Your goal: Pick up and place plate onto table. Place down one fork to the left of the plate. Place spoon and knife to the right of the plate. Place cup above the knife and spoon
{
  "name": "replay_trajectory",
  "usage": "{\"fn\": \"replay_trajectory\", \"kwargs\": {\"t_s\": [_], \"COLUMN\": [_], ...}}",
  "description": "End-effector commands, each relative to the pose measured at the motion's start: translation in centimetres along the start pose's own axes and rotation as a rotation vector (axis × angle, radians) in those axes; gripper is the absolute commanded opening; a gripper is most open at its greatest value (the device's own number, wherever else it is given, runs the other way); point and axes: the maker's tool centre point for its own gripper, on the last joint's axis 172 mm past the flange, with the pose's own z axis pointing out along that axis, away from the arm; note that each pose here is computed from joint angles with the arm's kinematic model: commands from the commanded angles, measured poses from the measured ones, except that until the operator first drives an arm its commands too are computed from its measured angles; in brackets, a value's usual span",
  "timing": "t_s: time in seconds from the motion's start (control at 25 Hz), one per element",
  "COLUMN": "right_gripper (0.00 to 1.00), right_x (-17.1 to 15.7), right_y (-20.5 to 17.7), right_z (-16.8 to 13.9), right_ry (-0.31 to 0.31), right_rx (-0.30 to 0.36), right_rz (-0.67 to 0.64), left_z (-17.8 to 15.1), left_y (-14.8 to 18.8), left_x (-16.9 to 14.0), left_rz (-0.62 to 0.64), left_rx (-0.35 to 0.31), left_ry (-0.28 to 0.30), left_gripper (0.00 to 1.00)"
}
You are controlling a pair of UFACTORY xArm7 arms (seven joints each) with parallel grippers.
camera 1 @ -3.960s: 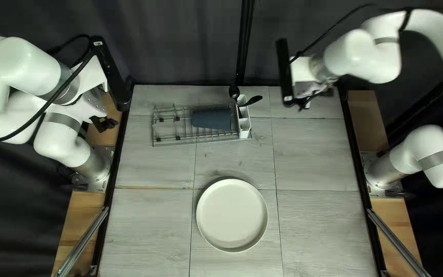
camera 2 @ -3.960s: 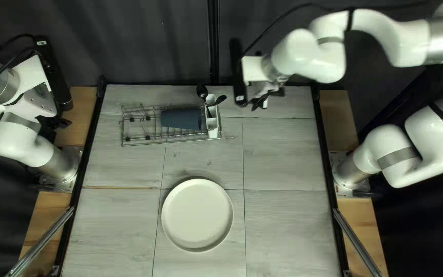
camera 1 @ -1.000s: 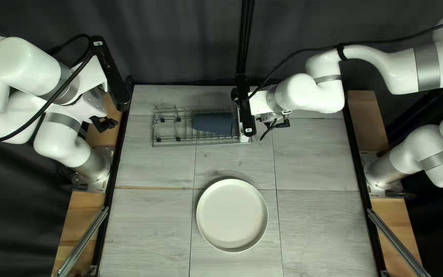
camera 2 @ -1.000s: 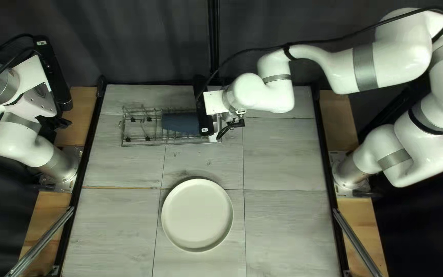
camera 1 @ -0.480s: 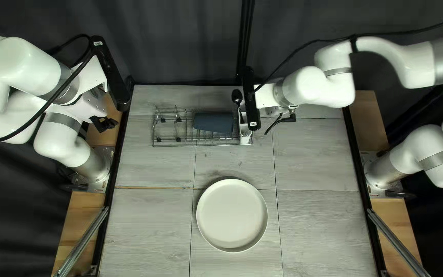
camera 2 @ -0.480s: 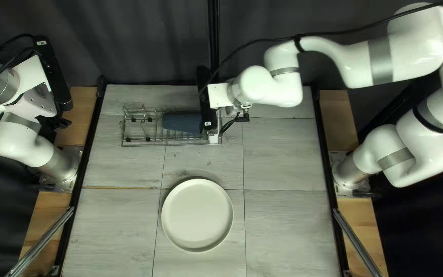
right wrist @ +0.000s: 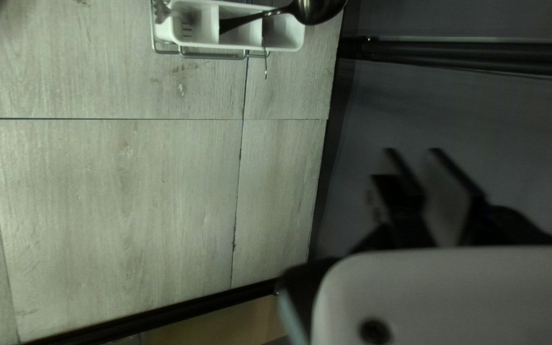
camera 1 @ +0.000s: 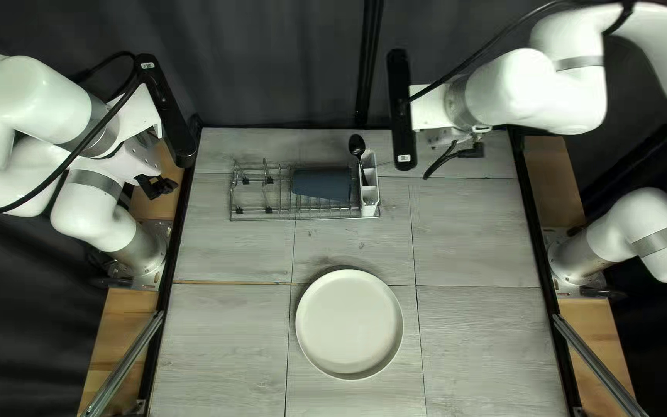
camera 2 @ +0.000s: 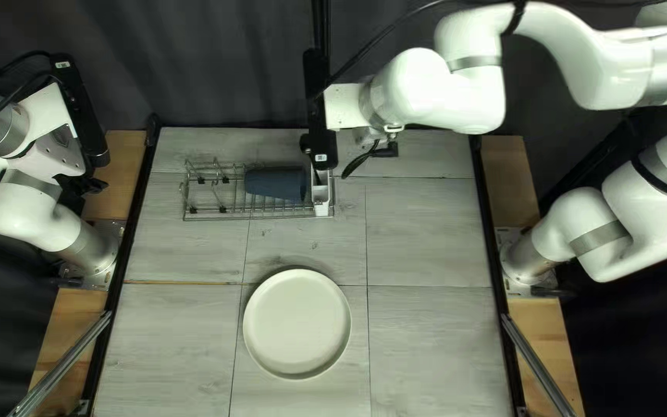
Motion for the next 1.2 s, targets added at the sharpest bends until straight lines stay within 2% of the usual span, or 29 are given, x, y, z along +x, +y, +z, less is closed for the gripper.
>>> {"fn": "replay_trajectory", "kwargs": {"t_s": [0.04, 0.12, 0.28, 0.48, 0.68, 0.72, 0.76, 0.8, 0.84, 0.88, 1.2], "right_gripper": [1.00, 1.00, 1.00, 1.00, 1.00, 0.97, 0.89, 0.68, 0.04, 0.00, 0.00], "right_x": [0.9, 1.5, 1.9, 1.3, 1.1, 1.1, 1.1, 1.2, 1.2, 1.3, 1.6], "right_y": [-3.7, -4.4, -5.1, -4.7, -4.3, -4.3, -4.3, -4.3, -4.3, -4.4, -4.2], "right_z": [4.8, 7.5, 10.6, 13.7, 15.5, 15.6, 15.8, 16.0, 16.0, 16.0, 15.5], "right_ry": [0.003, 0.002, 0.002, -0.003, 0.000, 0.002, 0.003, 0.004, 0.005, 0.007, 0.002], "right_rx": [0.023, 0.036, 0.056, 0.066, 0.085, 0.089, 0.091, 0.094, 0.095, 0.097, 0.100], "right_rz": [0.002, -0.001, -0.008, -0.004, 0.002, 0.002, 0.002, 0.003, 0.003, 0.003, -0.002], "left_z": [0.0, 0.0, 0.0, 0.0, 0.0, 0.0, 0.0, 0.0, 0.0, 0.0, 0.0], "left_y": [0.0, 0.0, 0.0, 0.0, 0.0, 0.0, 0.0, 0.0, 0.0, 0.0, 0.0], "left_x": [0.0, 0.0, 0.0, 0.0, 0.0, 0.0, 0.0, 0.0, 0.0, 0.0, 0.0], "left_rz": [0.000, 0.000, 0.000, 0.000, 0.000, 0.000, 0.000, 0.000, 0.000, 0.000, 0.000], "left_rx": [0.000, 0.000, 0.000, 0.000, 0.000, 0.000, 0.000, 0.000, 0.000, 0.000, 0.000], "left_ry": [0.000, 0.000, 0.000, 0.000, 0.000, 0.000, 0.000, 0.000, 0.000, 0.000, 0.000], "left_gripper": [1.00, 1.00, 1.00, 1.00, 1.00, 1.00, 1.00, 1.00, 1.00, 1.00, 1.00]}}
